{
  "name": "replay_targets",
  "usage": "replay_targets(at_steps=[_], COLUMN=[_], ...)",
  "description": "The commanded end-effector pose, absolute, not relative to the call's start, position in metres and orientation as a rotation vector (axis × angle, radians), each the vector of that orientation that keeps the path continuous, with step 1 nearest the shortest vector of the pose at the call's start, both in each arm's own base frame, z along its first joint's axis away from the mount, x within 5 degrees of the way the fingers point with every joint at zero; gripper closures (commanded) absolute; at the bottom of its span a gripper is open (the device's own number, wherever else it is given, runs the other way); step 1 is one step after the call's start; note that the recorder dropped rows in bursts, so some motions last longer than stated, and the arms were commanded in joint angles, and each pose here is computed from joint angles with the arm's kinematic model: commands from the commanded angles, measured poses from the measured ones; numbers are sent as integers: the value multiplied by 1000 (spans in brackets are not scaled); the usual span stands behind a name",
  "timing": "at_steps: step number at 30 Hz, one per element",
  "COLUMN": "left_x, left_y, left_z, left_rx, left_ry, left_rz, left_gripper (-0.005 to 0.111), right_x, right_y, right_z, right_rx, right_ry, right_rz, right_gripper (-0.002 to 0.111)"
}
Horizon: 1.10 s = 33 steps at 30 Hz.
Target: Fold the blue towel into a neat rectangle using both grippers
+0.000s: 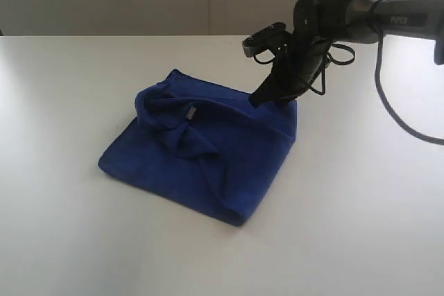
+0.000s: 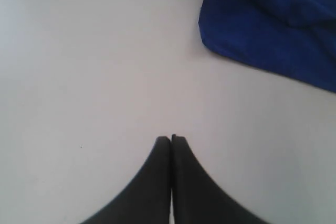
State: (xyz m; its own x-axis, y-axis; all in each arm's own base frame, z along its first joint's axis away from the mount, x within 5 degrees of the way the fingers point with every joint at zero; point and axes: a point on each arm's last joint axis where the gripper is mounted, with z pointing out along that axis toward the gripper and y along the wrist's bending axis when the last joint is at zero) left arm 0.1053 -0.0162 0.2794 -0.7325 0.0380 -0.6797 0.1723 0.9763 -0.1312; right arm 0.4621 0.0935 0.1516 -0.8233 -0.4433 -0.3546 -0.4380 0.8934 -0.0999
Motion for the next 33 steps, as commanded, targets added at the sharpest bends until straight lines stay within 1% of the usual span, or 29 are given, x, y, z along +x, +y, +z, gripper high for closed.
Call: replay_targets(at_steps=[1, 3, 7, 8, 11, 15, 20, 27, 33], left_x=[103, 103, 103, 103, 103, 103, 103, 103, 104], left_y=[-17, -17, -17, -17, -17, -17, -17, -17, -17], left_z=[279, 279, 279, 279, 279, 279, 279, 279, 279], left_rx=[131, 131, 131, 131, 131, 131, 131, 131, 129], left_ry=[2389, 2389, 2389, 2389, 2389, 2389, 2389, 2389, 2385], left_rz=[-257, -257, -257, -257, -257, -257, -257, -257, -256], left_gripper=[107, 107, 107, 107, 107, 107, 107, 107, 107], right_x=[461, 458, 450, 441, 420, 396, 358, 357, 360], right_y=[84, 79, 65, 57, 52, 49, 49, 51, 54], right_z=[132, 128, 128, 127, 122, 125, 154, 173, 176], right_rx=[-595, -528, -263, -189, -119, -84, -11, -78, -113], right_ry=[2777, 2835, 2982, 3057, 3109, 3114, 2970, 2824, 2769], right_rz=[-6, 2, 13, 0, -22, -22, 77, 122, 155], right_gripper=[108, 108, 108, 108, 108, 108, 108, 108, 108])
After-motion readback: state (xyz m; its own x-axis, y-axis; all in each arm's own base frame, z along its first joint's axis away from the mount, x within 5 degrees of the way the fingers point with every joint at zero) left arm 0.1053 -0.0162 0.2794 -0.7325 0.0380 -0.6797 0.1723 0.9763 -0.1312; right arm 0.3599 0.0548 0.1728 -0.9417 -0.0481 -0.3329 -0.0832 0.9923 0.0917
